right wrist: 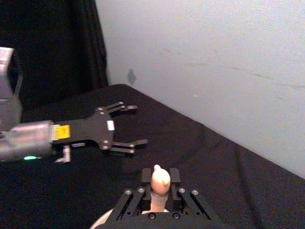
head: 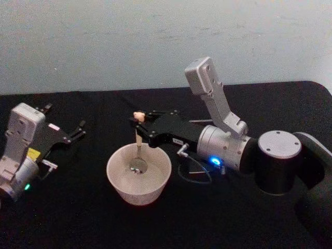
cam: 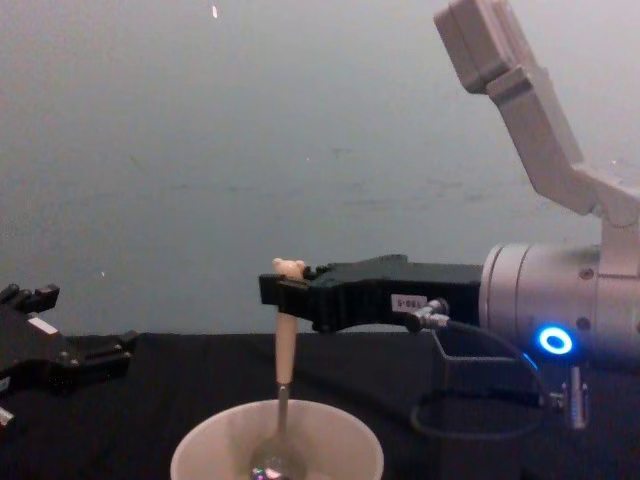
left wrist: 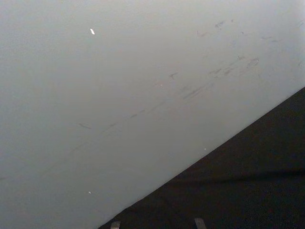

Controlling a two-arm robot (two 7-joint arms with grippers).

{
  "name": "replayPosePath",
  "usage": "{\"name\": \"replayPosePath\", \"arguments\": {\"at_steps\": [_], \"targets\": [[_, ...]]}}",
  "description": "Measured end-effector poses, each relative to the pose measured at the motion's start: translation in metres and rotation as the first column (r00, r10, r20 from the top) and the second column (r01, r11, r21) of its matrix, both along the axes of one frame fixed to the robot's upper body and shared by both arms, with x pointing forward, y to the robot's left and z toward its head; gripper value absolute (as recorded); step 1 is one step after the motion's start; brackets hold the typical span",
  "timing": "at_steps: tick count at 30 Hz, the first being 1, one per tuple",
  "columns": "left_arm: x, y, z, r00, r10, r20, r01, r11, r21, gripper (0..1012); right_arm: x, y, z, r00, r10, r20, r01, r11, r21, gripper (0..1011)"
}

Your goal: Pick up the stirring spoon with one hand, stir inside the cup, then place it back in its original position.

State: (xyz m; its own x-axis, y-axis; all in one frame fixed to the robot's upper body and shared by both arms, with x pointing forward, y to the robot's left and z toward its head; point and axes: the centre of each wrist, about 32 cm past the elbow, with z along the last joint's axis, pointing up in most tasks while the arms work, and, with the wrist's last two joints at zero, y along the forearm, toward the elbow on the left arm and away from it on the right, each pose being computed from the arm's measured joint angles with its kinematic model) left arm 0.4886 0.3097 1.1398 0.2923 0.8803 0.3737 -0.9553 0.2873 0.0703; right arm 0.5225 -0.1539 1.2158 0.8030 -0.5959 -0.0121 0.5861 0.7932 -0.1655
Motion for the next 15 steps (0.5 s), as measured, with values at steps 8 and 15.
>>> {"name": "replayPosePath", "arguments": {"at_steps": [8, 15], "targets": [[0.0000, 0.0000, 0.0000, 1.0000, 0.000, 0.000, 0.000, 1.0000, 0.000, 1001, 0.006, -0.017, -0.002, 0.999, -0.034, 0.000, 0.034, 0.999, -0.016, 221], [0.0000, 0.0000, 0.0000, 1.0000, 0.000, 0.000, 0.000, 1.0000, 0.000, 1001, 0.003, -0.038, -0.001, 0.999, -0.039, 0.000, 0.039, 0.999, -0.008, 218]]}}
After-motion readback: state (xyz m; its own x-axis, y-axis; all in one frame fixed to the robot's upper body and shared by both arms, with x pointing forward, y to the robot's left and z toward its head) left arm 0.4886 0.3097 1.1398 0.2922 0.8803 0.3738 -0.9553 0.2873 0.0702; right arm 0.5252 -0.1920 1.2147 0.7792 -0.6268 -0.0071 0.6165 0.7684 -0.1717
